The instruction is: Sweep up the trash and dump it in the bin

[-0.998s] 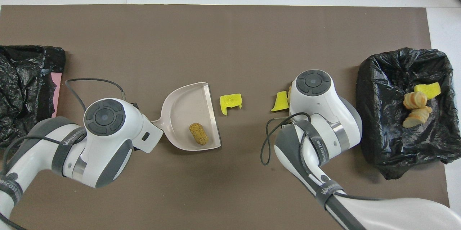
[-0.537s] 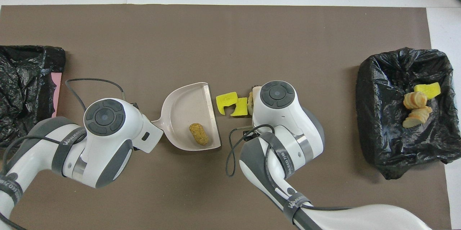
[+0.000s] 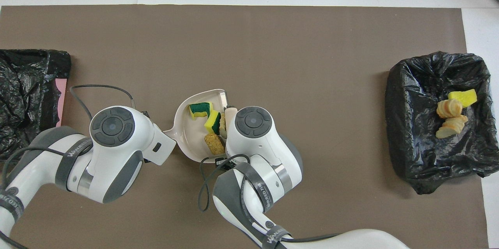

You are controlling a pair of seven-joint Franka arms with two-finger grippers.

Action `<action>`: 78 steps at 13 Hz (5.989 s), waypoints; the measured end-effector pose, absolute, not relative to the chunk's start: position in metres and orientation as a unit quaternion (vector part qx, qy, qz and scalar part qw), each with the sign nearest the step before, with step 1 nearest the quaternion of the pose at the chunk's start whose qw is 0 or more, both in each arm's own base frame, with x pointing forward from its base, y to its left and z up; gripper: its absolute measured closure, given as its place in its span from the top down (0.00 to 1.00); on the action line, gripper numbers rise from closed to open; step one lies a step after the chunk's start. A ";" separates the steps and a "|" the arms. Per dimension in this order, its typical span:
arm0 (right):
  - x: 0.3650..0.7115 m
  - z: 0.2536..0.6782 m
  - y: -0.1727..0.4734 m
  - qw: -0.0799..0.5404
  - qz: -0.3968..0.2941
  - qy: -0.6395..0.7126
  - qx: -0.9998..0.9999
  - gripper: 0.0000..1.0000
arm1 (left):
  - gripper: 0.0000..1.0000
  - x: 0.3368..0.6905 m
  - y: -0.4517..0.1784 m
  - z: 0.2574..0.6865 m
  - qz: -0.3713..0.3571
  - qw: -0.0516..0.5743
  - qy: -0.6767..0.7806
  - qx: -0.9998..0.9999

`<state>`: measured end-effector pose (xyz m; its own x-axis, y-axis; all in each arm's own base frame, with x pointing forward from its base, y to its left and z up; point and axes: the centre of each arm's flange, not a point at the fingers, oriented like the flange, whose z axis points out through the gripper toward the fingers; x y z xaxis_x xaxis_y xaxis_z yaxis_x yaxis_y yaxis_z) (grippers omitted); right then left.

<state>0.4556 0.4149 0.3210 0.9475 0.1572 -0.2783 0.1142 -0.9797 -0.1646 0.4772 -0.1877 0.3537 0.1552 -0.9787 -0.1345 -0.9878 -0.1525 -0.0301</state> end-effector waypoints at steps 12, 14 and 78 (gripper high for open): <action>0.466 0.376 0.388 0.104 0.168 -0.068 -0.978 0.26 | 0.32 0.484 -0.179 0.356 0.028 0.058 0.643 -0.763; 0.468 0.392 0.372 0.094 0.174 -0.065 -0.978 0.26 | 0.32 0.487 -0.176 0.357 0.024 0.059 0.646 -0.761; 0.590 0.589 0.034 -0.020 0.010 -0.004 -1.000 1.00 | 0.32 0.575 -0.177 0.474 0.060 0.067 0.241 -0.966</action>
